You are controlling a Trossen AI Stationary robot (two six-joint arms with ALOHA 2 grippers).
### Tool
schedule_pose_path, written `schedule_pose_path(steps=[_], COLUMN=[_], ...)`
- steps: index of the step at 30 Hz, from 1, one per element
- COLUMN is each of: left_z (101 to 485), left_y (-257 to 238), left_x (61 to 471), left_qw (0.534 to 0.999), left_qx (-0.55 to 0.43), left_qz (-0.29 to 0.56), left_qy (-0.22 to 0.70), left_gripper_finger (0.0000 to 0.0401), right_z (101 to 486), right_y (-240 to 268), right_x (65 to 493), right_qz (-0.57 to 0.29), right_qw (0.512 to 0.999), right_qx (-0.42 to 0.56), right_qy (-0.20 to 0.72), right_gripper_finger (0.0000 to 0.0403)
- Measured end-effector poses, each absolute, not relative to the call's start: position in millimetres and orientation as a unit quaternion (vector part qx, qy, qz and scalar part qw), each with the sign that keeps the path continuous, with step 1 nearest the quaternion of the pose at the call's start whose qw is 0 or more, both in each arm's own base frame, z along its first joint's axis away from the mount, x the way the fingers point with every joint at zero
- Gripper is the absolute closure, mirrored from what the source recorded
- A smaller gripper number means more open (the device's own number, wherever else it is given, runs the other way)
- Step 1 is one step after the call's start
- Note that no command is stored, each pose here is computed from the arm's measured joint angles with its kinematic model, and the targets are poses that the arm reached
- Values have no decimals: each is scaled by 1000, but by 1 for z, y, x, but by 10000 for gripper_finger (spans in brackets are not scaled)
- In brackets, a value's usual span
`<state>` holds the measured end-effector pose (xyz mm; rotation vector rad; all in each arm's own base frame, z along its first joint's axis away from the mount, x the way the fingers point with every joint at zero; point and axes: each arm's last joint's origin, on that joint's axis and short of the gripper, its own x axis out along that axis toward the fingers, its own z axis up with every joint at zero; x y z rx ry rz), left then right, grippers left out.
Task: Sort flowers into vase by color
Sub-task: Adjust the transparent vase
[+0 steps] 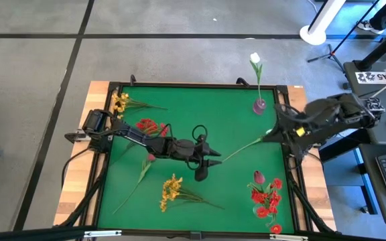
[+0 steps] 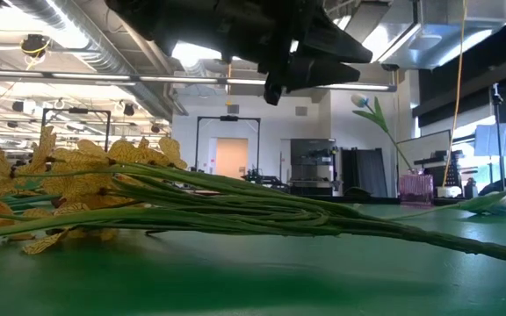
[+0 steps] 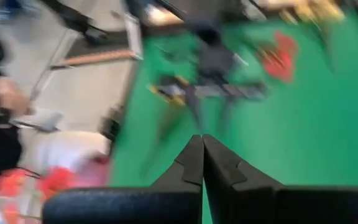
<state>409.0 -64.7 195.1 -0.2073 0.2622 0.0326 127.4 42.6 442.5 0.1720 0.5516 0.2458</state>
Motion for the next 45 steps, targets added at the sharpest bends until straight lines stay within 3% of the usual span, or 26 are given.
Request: schedule_pose_path(steps=[6,16,22,32,36,45], left_z=[198,199,199,200,200,199], left_y=[-66,-70,-70,-70,-70,-71], left_x=[409,409,409,409,409,409], left_qw=[987,987,987,987,987,987], left_qx=[-107,-118,-120,-119,-118,-117], left_qz=[27,22,22,22,22,17], left_qy=[116,109,107,106,106,112], left_gripper_finger=[259,259,259,259,259,259], right_z=[453,432,430,388,368,320], right_y=[86,152,165,184,198,225], right_x=[135,107,92,75,79,89], right_qz=[195,197,135,-4,-22,-43], right_qw=[954,914,870,739,714,702], right_qx=[36,121,197,285,302,308], right_qy=[223,334,432,610,631,641], right_gripper_finger=[400,400,400,394,348,184])
